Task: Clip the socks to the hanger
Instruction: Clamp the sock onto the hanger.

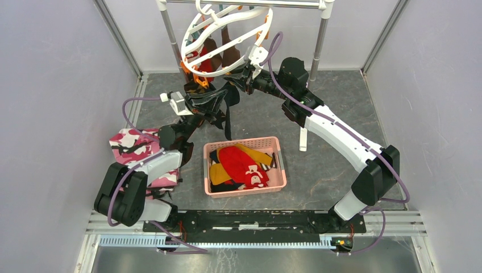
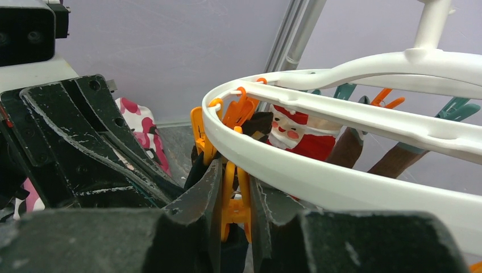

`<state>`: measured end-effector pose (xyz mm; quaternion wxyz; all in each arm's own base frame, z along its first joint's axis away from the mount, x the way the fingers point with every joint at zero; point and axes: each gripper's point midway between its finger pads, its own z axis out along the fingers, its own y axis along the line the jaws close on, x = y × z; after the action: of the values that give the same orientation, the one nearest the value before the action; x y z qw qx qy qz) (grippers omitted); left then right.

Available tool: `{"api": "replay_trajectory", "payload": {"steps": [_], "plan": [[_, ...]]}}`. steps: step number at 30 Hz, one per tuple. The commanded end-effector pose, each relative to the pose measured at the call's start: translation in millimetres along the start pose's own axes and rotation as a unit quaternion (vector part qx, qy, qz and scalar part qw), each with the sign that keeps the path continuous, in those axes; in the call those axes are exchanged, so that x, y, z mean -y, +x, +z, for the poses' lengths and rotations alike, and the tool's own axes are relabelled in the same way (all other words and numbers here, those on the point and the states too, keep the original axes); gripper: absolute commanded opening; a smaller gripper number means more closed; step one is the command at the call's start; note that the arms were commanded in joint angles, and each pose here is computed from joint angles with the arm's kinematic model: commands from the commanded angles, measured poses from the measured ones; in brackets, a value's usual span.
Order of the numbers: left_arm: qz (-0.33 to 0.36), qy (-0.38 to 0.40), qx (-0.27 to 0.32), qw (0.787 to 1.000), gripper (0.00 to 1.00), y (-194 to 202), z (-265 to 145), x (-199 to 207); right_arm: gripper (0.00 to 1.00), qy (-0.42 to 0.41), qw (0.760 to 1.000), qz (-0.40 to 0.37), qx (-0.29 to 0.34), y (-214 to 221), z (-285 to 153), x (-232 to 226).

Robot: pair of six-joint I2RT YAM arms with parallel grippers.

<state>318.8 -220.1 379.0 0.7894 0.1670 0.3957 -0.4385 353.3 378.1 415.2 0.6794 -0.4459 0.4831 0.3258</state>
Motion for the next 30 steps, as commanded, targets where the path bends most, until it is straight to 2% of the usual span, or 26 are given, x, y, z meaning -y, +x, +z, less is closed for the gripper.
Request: {"api": "replay_trajectory", "payload": {"steps": [1,18,30], "plan": [[0.026,0.074,0.109,0.991,0.02,-63.5,6.1,37.1,0.00,-0.021,1.000,-0.003,0.019,-21.5,-1.3,-6.3],[-0.034,0.062,0.110,0.991,0.02,-52.7,23.2,25.8,0.00,-0.012,1.000,0.014,0.025,-24.2,-2.0,-3.8],[-0.065,0.025,0.134,0.989,0.02,-67.1,8.5,24.4,0.00,0.015,1.000,0.015,0.016,-20.9,-3.9,5.4]]}}
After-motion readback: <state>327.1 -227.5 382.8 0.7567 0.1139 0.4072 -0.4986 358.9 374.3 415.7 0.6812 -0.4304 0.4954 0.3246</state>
